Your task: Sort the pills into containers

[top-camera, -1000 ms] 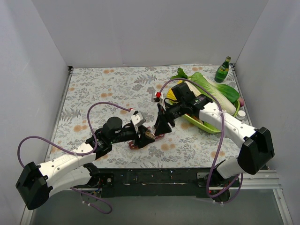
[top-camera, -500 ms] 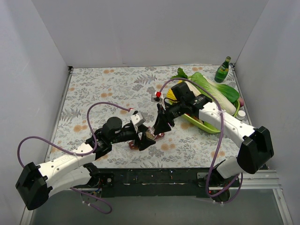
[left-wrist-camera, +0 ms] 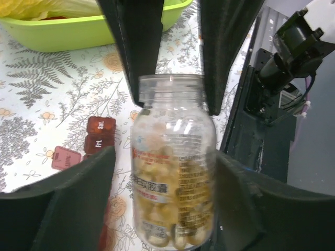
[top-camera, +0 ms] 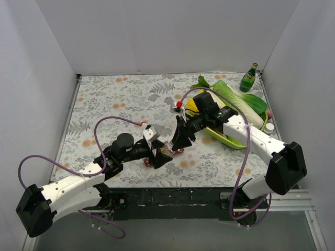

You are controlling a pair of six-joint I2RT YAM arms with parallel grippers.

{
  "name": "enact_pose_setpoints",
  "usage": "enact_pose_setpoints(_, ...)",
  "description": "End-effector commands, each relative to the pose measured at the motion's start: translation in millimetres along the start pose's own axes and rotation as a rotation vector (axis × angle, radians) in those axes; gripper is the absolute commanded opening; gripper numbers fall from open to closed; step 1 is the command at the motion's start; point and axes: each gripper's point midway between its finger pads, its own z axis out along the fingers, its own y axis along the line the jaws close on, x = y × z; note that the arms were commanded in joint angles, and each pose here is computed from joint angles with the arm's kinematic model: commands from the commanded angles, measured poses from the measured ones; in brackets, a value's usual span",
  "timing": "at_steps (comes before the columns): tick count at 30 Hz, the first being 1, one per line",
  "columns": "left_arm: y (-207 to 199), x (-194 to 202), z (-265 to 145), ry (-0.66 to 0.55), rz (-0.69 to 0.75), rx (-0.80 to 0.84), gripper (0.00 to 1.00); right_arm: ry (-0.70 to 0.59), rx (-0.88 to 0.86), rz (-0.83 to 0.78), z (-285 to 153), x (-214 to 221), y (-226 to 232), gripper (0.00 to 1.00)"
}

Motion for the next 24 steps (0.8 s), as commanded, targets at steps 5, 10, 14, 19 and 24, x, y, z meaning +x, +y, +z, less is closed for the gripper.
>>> enact_pose_setpoints(5,-4,-3,7,0.020,0.011,0.036,0.10,-0.048,-0.008,-0.053,-7,-12,10,0.09)
enact_pose_setpoints(10,-10,-6,3,0.002,0.032,0.068,0.00,-0.048,-0.056,-0.142,-9,-9,20,0.09)
enact_pose_setpoints(14,-27,-10,-3,-0.019,0.098,0.166,0.00,-0.045,-0.170,-0.457,-13,-6,46,0.09)
enact_pose_setpoints(19,-36,-1,-4,0.050,0.129,0.244,0.00,0.045,-0.119,-0.910,-10,-5,43,0.12)
enact_pose_setpoints(24,-32,1,-2,0.050,0.109,0.219,0.00,0.019,-0.063,-0.841,-5,-17,34,0.20)
